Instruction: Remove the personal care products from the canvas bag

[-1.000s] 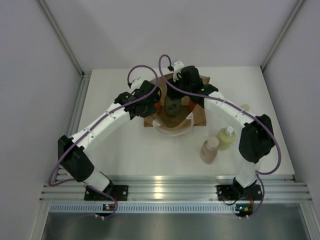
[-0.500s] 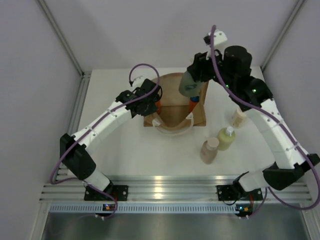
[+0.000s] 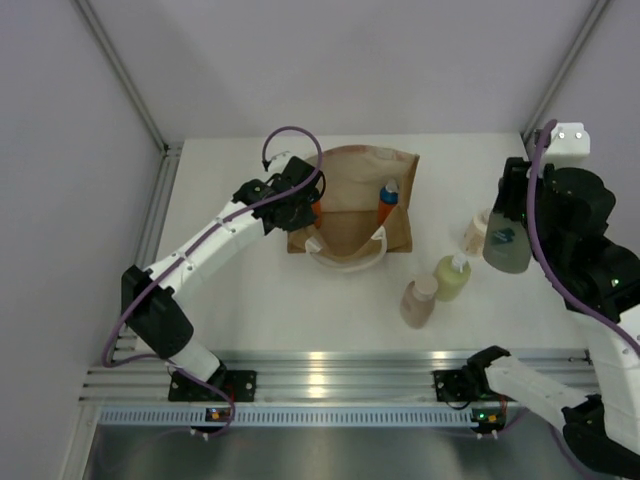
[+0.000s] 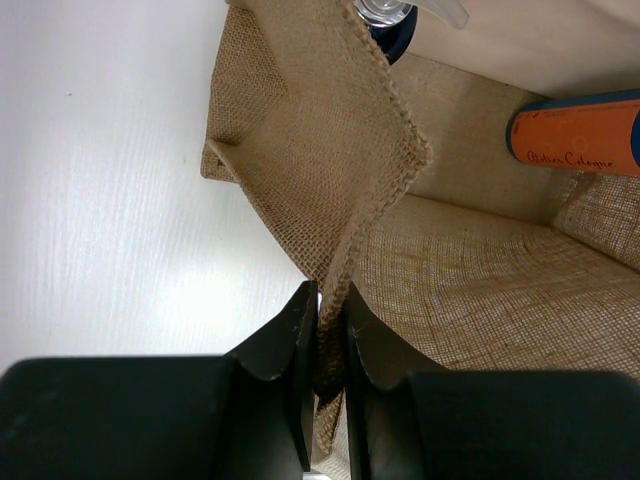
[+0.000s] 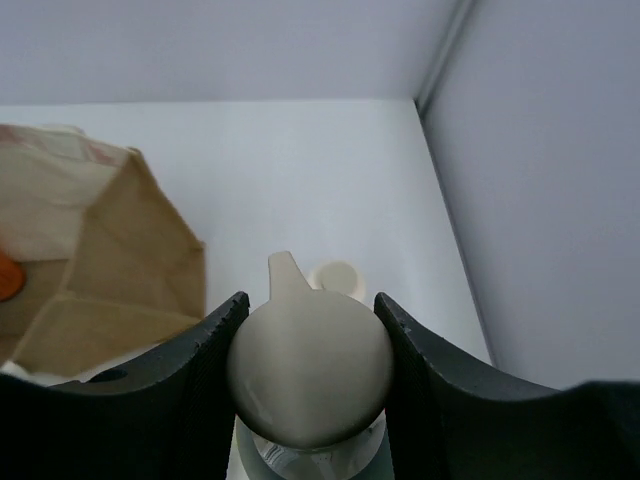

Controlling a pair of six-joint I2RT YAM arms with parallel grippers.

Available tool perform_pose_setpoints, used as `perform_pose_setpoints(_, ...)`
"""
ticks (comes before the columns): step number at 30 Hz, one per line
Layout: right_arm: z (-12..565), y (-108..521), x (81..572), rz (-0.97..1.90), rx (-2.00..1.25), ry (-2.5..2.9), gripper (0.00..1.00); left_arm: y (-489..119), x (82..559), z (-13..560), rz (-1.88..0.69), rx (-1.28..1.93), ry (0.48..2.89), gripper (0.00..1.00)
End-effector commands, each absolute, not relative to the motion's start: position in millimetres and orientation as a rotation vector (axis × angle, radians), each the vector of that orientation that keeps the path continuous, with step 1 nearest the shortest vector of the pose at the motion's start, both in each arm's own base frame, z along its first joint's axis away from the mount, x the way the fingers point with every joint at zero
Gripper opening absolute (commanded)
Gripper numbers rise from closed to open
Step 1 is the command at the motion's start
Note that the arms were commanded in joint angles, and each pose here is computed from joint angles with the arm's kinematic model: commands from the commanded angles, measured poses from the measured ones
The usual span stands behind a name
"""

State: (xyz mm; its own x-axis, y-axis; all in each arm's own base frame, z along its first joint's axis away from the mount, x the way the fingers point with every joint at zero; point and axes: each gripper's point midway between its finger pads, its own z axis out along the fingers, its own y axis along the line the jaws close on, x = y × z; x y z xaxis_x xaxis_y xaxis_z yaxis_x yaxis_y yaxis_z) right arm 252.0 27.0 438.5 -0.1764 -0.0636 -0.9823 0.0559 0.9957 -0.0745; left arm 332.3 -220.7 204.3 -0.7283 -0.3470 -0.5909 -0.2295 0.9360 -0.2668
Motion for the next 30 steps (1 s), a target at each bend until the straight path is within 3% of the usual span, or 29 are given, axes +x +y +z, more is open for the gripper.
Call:
perform_pose_setpoints(1, 425, -12, 257, -0.235, 0.224, 1.727, 0.0, -213, 331, 195, -0.179, -0.387, 2.45, 0.0)
perform_pose_setpoints(9, 330, -55, 262, -0.344, 0.473, 1.826, 0.0, -215, 327, 193, -0.196, -0.37, 2.47, 0.0)
perform_pose_setpoints(17, 235, -47, 278, -0.256, 0.546, 1.941, 0.0, -214, 324, 195, -0.206, -0.361, 2.469, 0.0)
perform_pose_setpoints(27, 177, -43, 275, -0.182, 0.595, 2.042, 0.0, -214, 324, 192, -0.199, -0.346, 2.479, 0.0)
perform_pose_setpoints(28, 173, -42, 273, -0.18, 0.597, 2.049, 0.09, -213, 324, 192, -0.192, -0.343, 2.478, 0.0)
perform_pose_setpoints(30, 173, -41, 272, -0.171, 0.588, 2.046, 0.17, -211, 323, 193, -0.188, -0.344, 2.472, 0.0)
